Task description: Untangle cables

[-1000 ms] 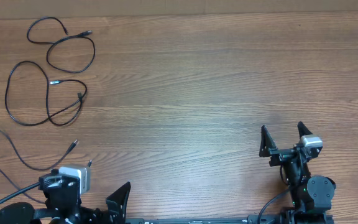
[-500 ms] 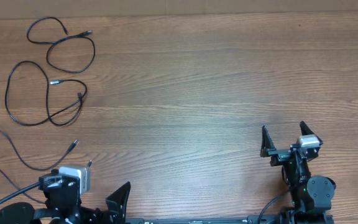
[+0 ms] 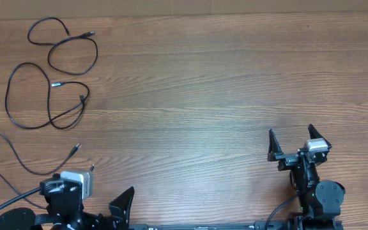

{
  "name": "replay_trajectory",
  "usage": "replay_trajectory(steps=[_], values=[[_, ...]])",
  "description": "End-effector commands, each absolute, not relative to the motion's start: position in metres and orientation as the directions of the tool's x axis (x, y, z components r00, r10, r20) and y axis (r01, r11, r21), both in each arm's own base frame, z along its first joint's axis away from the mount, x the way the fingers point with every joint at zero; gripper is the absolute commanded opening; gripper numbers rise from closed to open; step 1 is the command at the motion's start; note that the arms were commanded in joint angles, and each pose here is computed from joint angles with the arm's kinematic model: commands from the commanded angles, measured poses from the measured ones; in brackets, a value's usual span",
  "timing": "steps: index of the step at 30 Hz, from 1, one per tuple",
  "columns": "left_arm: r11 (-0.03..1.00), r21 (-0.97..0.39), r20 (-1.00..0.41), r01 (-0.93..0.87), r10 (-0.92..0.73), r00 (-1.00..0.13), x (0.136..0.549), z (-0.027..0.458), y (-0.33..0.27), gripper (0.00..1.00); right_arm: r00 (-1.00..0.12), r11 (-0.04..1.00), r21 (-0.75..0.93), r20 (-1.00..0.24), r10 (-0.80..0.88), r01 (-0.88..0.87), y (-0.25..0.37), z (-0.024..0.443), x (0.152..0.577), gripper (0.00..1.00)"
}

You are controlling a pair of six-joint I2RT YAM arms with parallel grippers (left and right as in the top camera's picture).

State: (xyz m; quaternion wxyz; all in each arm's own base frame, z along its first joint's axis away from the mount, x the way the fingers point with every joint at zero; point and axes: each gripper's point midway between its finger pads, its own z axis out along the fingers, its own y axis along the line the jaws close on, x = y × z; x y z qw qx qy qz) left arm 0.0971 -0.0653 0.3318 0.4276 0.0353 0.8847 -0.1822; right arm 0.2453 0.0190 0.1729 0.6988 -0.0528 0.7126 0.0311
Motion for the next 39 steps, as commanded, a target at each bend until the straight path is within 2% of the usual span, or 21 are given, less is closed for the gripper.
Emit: replay_trajectory(steps=[1, 27, 39], values=[[0.928, -0.278, -0.785, 0.247, -0.071, -0.615, 0.094, 0.335, -0.068, 1.0, -0.011, 0.992, -0.034, -0.999, -0.035, -0.125, 0.021, 0.172, 0.245, 1.0], [0.928, -0.279, -0.784, 0.247, -0.072, -0.617, 0.094, 0.335, -0.068, 0.99, -0.011, 0.992, -0.034, -0.999, -0.035, -0.125, 0.021, 0.172, 0.245, 1.0], [0.895, -0.282, -0.842, 0.344, -0.06, -0.535, 0.123, 0.345, -0.077, 1.0, -0.011, 0.992, -0.034, -0.999, -0.035, -0.125, 0.021, 0.172, 0.245, 1.0]])
